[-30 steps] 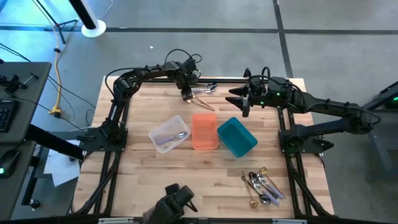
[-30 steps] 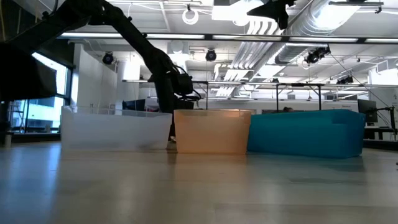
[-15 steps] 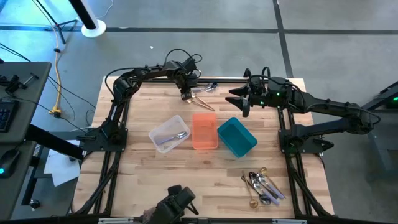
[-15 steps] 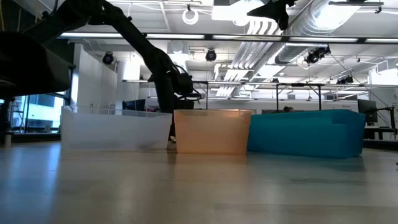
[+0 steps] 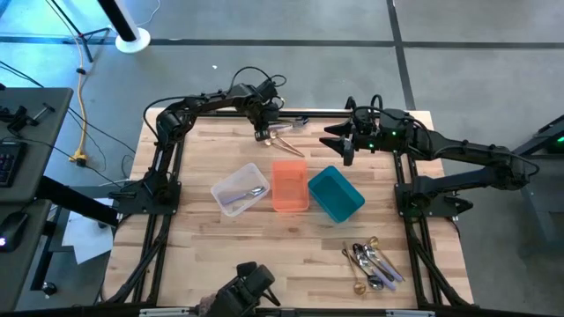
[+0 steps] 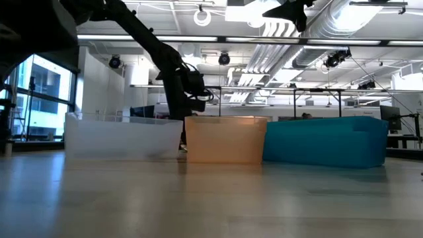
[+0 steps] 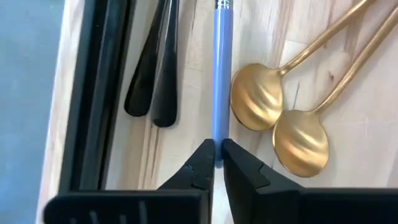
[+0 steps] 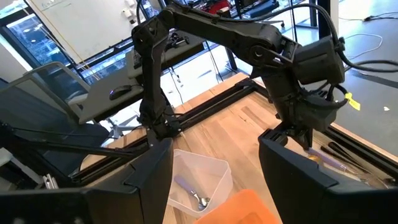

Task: Sort silverware by color (type)
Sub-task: Put the purple spoon into the white bin

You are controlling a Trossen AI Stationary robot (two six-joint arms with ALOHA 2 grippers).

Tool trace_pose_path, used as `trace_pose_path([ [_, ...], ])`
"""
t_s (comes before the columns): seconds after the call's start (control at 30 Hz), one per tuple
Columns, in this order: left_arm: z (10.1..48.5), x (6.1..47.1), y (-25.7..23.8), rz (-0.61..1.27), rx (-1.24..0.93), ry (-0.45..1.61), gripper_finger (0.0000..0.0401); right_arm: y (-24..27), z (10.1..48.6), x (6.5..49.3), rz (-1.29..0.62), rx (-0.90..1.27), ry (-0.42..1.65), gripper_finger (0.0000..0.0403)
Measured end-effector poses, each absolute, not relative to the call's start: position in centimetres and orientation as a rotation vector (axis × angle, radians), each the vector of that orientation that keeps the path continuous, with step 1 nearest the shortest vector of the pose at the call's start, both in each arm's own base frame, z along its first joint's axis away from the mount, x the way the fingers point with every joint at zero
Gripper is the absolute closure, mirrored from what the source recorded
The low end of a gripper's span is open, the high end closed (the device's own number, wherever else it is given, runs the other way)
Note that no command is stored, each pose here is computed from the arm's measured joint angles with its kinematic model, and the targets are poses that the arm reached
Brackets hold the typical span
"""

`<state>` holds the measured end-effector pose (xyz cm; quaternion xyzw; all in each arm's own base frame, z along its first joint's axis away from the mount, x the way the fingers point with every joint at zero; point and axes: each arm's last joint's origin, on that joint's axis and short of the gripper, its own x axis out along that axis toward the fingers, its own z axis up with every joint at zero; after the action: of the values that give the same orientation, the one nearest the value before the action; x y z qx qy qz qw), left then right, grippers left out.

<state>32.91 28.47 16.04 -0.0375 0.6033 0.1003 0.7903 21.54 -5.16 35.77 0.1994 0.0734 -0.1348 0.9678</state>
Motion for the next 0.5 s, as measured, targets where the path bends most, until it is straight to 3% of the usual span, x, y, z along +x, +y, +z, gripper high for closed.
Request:
trace_pose_path([
  [0.5, 15.7, 32.7, 27.1, 0.147, -0.113, 1.382, 0.0400, -5.2, 35.7, 21.5, -0.273, 0.397, 0.155, 0.0180],
])
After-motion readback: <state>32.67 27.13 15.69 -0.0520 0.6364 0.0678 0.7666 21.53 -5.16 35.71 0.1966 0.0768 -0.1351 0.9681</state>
